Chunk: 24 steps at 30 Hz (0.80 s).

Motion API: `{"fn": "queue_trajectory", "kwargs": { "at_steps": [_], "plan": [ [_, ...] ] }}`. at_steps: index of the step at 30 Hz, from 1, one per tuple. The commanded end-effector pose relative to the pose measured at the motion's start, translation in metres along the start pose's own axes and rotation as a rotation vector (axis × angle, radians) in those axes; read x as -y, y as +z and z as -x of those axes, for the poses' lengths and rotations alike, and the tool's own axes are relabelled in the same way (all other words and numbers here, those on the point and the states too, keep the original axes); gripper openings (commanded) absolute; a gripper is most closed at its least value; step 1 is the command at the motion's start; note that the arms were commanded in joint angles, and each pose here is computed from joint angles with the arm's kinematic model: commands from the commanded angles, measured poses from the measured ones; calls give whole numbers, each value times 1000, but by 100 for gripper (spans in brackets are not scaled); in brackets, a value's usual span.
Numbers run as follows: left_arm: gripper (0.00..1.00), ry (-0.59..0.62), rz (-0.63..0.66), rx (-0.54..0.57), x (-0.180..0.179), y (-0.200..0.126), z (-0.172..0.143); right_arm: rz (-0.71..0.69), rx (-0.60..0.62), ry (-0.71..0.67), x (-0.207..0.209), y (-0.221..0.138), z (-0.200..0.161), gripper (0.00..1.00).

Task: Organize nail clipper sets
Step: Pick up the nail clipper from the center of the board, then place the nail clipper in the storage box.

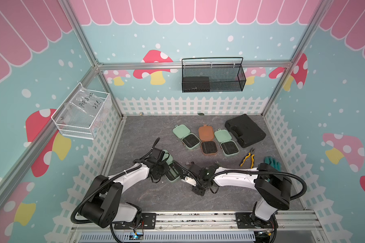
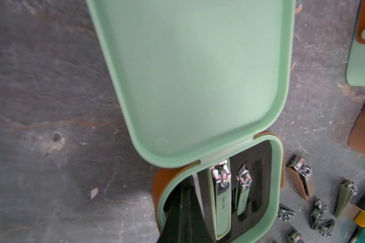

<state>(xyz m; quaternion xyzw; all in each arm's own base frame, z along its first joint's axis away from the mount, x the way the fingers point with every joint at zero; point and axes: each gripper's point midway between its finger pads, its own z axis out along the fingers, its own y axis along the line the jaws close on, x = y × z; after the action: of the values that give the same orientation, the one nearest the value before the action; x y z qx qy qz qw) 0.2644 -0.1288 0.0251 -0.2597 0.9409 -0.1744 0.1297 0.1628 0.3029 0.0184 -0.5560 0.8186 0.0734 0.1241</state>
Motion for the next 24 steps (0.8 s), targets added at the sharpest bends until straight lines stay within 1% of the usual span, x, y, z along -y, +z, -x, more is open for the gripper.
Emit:
{"fn": "queue_trajectory", "kwargs": {
  "at_steps": [1, 5, 10, 13, 16, 19, 20, 24],
  "plan": [
    [0, 0, 43, -36, -12, 6, -8, -23, -81, -6, 2, 7, -17, 5],
    [0, 1, 43, -36, -12, 6, -8, -21, -7, 24, 3, -7, 10, 4],
    [0, 0, 43, -36, -13, 6, -9, -10, 148, 95, 9, -33, 68, 4],
    [0, -1, 43, -36, -13, 7, -9, 9, 216, 142, 12, -41, 101, 4],
    [0, 1, 40, -36, -13, 7, -9, 19, 246, 202, 20, -37, 125, 4],
    [0, -1, 38, -35, -13, 6, -9, 22, 255, 251, 31, -29, 140, 4],
    [0, 0, 36, -34, -13, 6, -9, 25, 236, 263, 34, -18, 140, 3],
    [0, 0, 37, -31, -14, 5, -9, 38, 252, 319, 48, -7, 150, 4]
  ]
}}
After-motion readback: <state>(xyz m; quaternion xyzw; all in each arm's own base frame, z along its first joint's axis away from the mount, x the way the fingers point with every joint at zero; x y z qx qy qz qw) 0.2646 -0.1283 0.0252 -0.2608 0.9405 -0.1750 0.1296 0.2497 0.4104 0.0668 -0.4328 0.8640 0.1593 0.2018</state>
